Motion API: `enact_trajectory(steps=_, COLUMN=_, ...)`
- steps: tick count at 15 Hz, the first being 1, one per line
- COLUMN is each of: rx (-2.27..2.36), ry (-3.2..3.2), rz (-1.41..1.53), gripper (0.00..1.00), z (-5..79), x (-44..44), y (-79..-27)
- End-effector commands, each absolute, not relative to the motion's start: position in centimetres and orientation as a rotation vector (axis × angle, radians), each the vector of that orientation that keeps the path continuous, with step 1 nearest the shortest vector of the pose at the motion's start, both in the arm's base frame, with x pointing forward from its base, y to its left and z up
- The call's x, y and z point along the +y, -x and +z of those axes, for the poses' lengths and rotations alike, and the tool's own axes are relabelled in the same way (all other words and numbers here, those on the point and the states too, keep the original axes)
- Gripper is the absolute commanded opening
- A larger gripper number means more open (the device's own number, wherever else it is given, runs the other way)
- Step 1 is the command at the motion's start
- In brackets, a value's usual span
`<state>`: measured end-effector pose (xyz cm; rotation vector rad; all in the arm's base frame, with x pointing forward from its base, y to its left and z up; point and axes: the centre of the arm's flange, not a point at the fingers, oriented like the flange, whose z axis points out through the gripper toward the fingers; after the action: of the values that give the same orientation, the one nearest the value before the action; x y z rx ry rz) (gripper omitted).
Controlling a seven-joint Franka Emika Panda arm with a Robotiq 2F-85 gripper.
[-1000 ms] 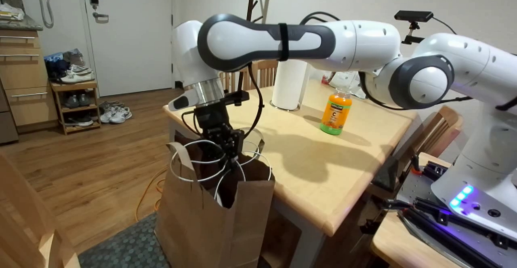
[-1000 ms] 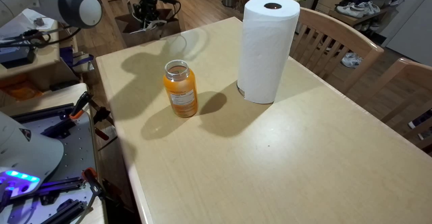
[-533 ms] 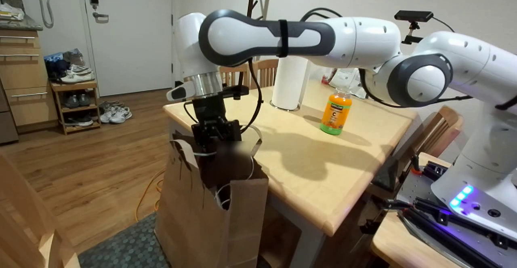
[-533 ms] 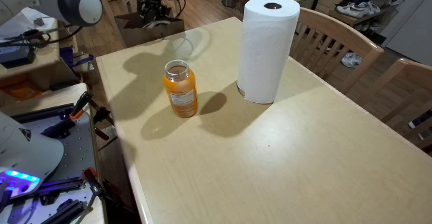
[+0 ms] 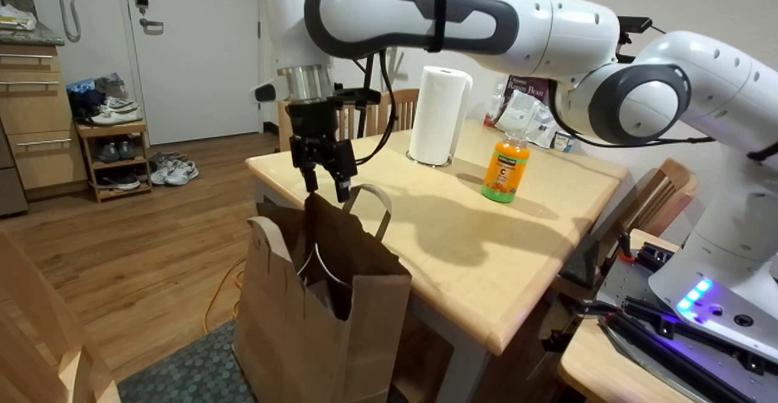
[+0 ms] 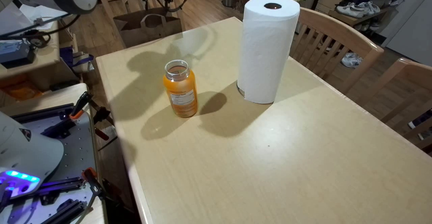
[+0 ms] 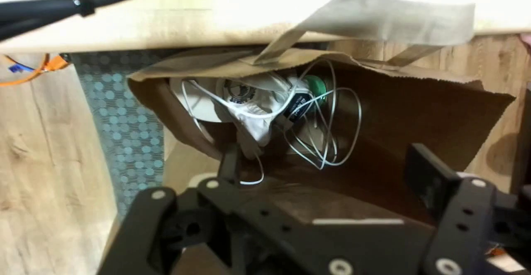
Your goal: Put the cable in the paper bag
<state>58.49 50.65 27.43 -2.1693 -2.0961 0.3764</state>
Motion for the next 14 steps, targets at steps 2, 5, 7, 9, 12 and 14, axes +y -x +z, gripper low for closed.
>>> enact_trajectory(steps=2, rx=-1.978, ry=2.48, rz=0.277, gripper=1.0, z=34.4, x=52.2, y=-62.4)
enact_trajectory(steps=5, rx=-1.812, ry=2.665, rz=0.215, gripper=1.0, z=38.0, x=48.5, y=-63.4)
enact_trajectory(steps=7, rx=-1.666, ry=2.765, rz=0.183, gripper=1.0, z=40.7, x=45.0, y=-63.9)
enact_trajectory(steps=9, rx=-1.502, ry=2.822, rz=0.213, gripper=1.0, z=42.6, x=40.8, y=-63.8)
enact_trajectory(steps=12, rx=-1.283, ry=2.865, rz=0.303, gripper=1.0, z=43.2, x=35.5, y=-63.4)
enact_trajectory(steps=14, rx=-1.149, ry=2.869, rz=0.363, gripper=1.0, z=42.0, x=32.8, y=-63.2)
